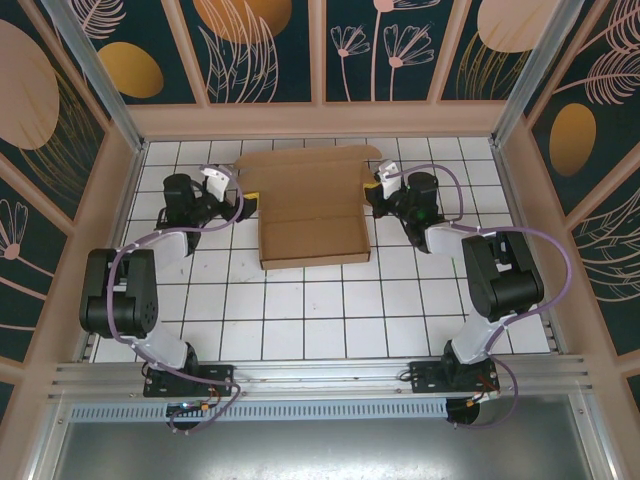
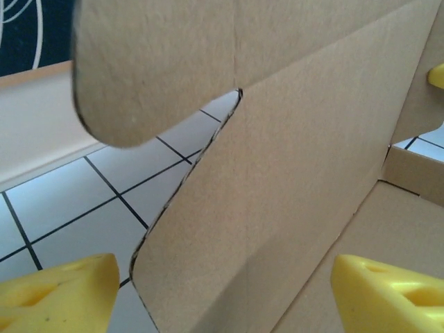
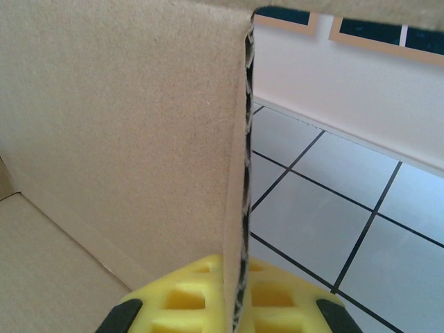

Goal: Fold the paper box

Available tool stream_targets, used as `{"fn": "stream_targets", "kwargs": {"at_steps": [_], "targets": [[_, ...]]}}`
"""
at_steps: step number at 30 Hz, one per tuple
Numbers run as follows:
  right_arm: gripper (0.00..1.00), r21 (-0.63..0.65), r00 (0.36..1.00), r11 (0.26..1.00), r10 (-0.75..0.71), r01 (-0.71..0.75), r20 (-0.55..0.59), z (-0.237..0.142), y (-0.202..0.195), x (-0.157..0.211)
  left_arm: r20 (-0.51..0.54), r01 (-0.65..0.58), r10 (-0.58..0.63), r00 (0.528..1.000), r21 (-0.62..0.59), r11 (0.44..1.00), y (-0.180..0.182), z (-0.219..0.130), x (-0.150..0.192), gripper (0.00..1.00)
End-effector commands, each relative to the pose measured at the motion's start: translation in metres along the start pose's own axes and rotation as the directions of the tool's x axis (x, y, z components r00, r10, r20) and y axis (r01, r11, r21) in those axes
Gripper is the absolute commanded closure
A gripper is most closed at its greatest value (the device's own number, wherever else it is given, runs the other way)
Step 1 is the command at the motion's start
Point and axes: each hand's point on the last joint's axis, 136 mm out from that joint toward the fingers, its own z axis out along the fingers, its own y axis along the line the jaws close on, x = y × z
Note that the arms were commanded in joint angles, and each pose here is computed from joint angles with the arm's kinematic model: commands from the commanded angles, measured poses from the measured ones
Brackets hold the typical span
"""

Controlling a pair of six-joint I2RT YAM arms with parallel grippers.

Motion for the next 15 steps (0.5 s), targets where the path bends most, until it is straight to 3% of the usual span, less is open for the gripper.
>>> {"fn": "stream_targets", "kwargs": {"at_steps": [1, 10, 15], "targets": [[0.97, -0.028, 0.999, 0.999, -0.017, 0.016, -0.046, 0.002, 0.008, 0.009, 0.014, -0.066, 0.065, 0.998, 0.041, 0.997, -0.001, 0.004, -0.005, 0.31], [1.0, 0.017, 0.997, 1.0, -0.012, 0.013, -0.074, 0.011, 0.011, 0.016, -0.003, -0.061, 0.061, 0.998, -0.038, 0.997, 0.014, 0.009, -0.004, 0.82], [1.0, 0.085, 0.998, 0.996, 0.045, -0.041, -0.045, 0.014, 0.015, 0.007, 0.004, -0.083, 0.086, 0.996, -0.198, 0.977, 0.009, 0.011, -0.013, 0.93]]}}
